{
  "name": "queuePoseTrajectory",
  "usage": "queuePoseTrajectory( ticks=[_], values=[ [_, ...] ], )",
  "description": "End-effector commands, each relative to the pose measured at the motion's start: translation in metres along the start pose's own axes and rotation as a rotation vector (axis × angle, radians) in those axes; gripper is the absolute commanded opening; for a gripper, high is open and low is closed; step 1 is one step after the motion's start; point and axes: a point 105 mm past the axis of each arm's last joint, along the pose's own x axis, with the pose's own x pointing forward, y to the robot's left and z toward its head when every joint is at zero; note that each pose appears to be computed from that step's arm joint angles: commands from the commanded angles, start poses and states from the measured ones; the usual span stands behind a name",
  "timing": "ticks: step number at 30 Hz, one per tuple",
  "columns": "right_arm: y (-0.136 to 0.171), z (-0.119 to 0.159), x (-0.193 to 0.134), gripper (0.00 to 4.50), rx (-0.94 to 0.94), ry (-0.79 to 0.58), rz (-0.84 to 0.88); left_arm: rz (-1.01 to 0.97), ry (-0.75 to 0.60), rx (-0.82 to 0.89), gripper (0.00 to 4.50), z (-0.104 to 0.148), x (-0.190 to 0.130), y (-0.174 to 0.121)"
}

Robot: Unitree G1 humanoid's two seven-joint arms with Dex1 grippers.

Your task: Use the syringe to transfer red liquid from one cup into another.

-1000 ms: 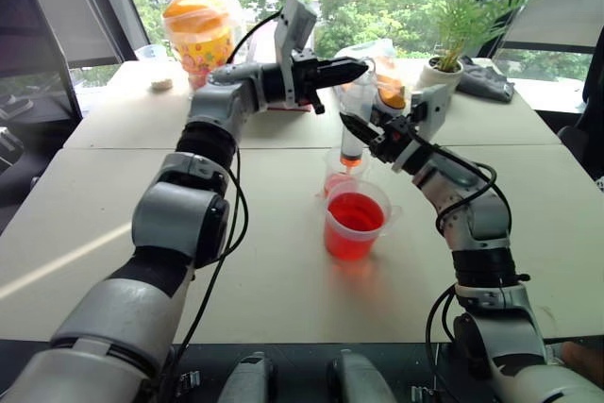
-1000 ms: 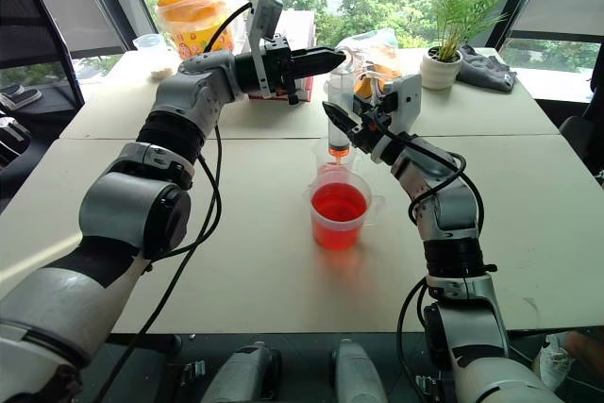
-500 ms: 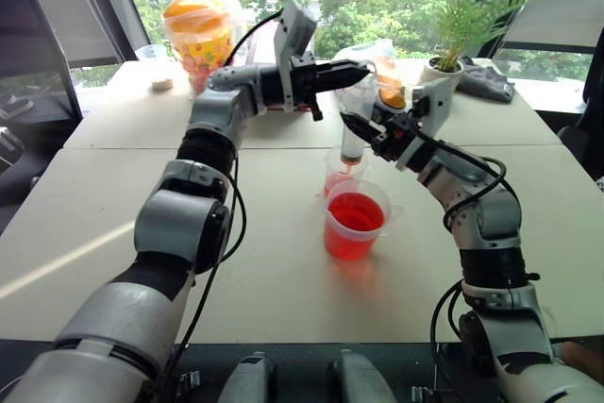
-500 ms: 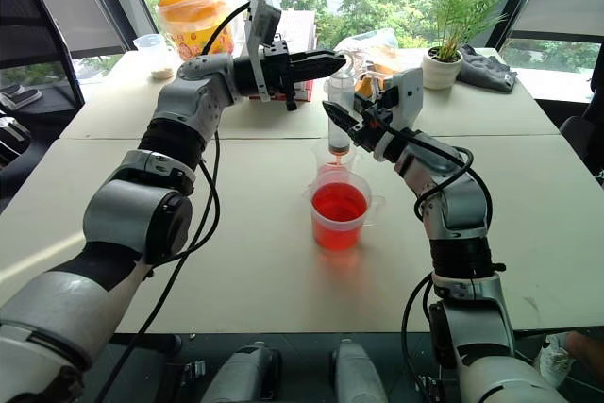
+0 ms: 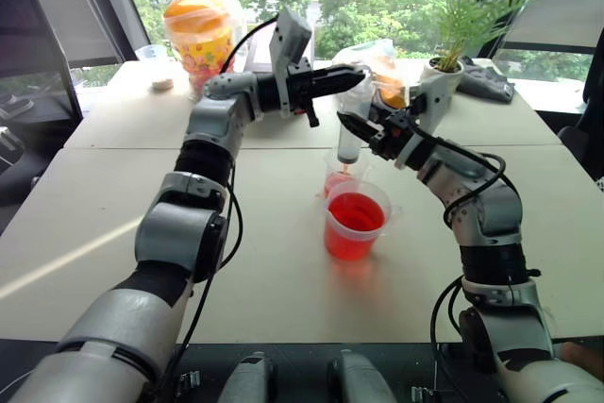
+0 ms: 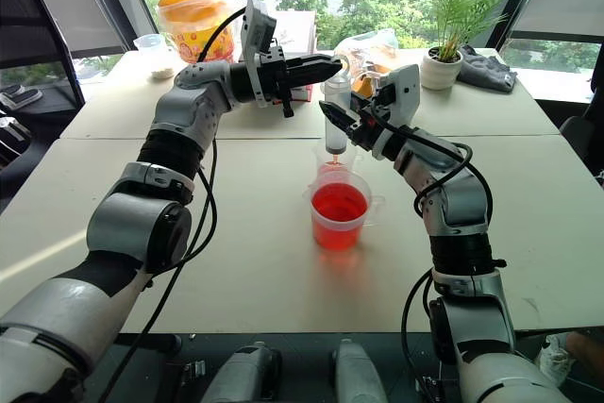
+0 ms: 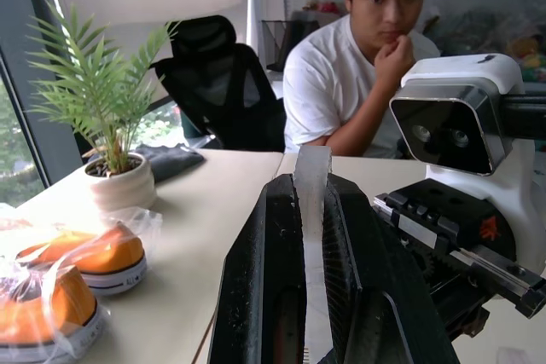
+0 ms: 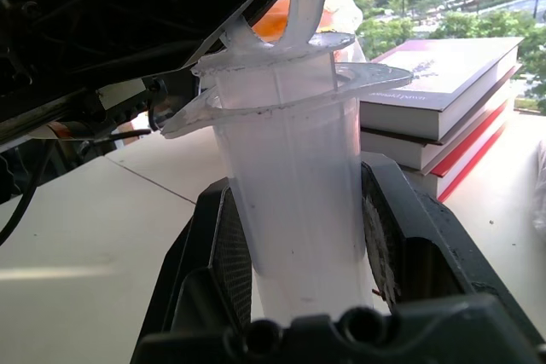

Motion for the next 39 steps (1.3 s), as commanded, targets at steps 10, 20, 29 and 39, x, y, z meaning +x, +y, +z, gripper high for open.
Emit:
queuePoseTrajectory(
  ticks=[10,20,29,39],
  values=[
    [0.009,0.032,0.002,1.44,-0.053,-0.115,0.044,0.017,0.033,-0.04,1.2,0.009,-0.014,0.006],
    [0.005,0.016,0.001,1.44,-0.036,-0.075,0.039,0.038,-0.003,-0.047,4.4,0.029,-0.043,0.012],
    [0.001,0.027,0.001,1.44,-0.045,-0.092,0.031,-0.074,0.153,-0.085,4.4,-0.002,-0.088,-0.023],
    [-0.004,0.081,-0.004,1.44,-0.034,-0.133,0.008,-0.097,0.258,-0.065,4.4,-0.017,-0.11,-0.04]
  ],
)
